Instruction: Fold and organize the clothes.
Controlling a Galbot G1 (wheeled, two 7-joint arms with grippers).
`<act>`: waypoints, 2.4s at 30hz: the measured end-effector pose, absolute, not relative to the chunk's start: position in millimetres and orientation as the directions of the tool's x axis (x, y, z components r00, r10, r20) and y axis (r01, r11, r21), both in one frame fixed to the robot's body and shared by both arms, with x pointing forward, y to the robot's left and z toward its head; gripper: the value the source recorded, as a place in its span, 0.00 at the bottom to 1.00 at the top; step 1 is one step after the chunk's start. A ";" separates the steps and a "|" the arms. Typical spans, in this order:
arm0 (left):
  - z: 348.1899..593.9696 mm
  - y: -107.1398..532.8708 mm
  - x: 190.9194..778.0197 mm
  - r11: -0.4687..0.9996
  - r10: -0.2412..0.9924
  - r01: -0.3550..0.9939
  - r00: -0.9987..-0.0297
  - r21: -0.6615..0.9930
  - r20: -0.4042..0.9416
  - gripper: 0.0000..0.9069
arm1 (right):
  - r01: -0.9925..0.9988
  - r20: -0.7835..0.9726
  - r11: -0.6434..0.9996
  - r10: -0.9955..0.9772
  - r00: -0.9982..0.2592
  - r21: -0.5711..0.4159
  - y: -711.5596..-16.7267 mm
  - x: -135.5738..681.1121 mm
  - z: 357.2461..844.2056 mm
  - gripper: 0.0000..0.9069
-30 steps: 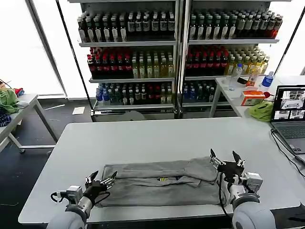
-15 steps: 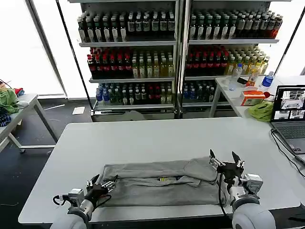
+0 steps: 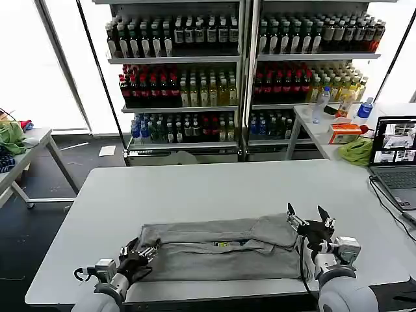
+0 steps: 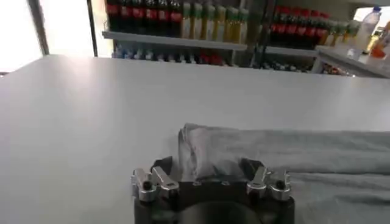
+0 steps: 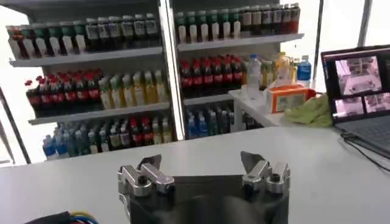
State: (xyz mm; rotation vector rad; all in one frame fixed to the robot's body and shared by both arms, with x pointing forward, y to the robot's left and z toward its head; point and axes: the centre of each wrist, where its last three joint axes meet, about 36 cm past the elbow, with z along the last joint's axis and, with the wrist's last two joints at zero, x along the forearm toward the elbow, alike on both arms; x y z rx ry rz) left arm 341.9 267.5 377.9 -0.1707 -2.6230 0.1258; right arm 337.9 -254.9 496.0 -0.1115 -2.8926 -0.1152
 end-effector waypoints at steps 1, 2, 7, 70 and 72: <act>377.6 267.2 341.6 0.988 0.146 0.099 -0.865 -0.122 0.481 0.01 | 0.085 0.245 0.994 0.066 -0.967 0.069 -255.0 338.2 496.0 1.00; 377.5 266.8 341.4 0.987 0.147 0.100 -0.865 -0.123 0.480 0.01 | 0.086 0.244 0.994 0.066 -0.967 0.070 -255.1 338.7 496.1 1.00; 376.1 266.0 341.0 0.987 0.149 0.102 -0.864 -0.125 0.480 0.00 | 0.090 0.244 0.993 0.069 -0.967 0.074 -255.9 341.8 495.9 1.00; 469.3 458.7 374.9 0.930 -0.216 -0.091 -0.920 0.357 0.328 0.00 | 0.116 0.231 0.988 0.090 -0.969 0.103 -255.1 328.3 498.3 1.00; 463.6 440.2 374.8 0.938 -0.183 -0.062 -0.924 0.341 0.337 0.00 | 0.118 0.233 0.988 0.091 -0.968 0.103 -254.6 326.8 497.9 1.00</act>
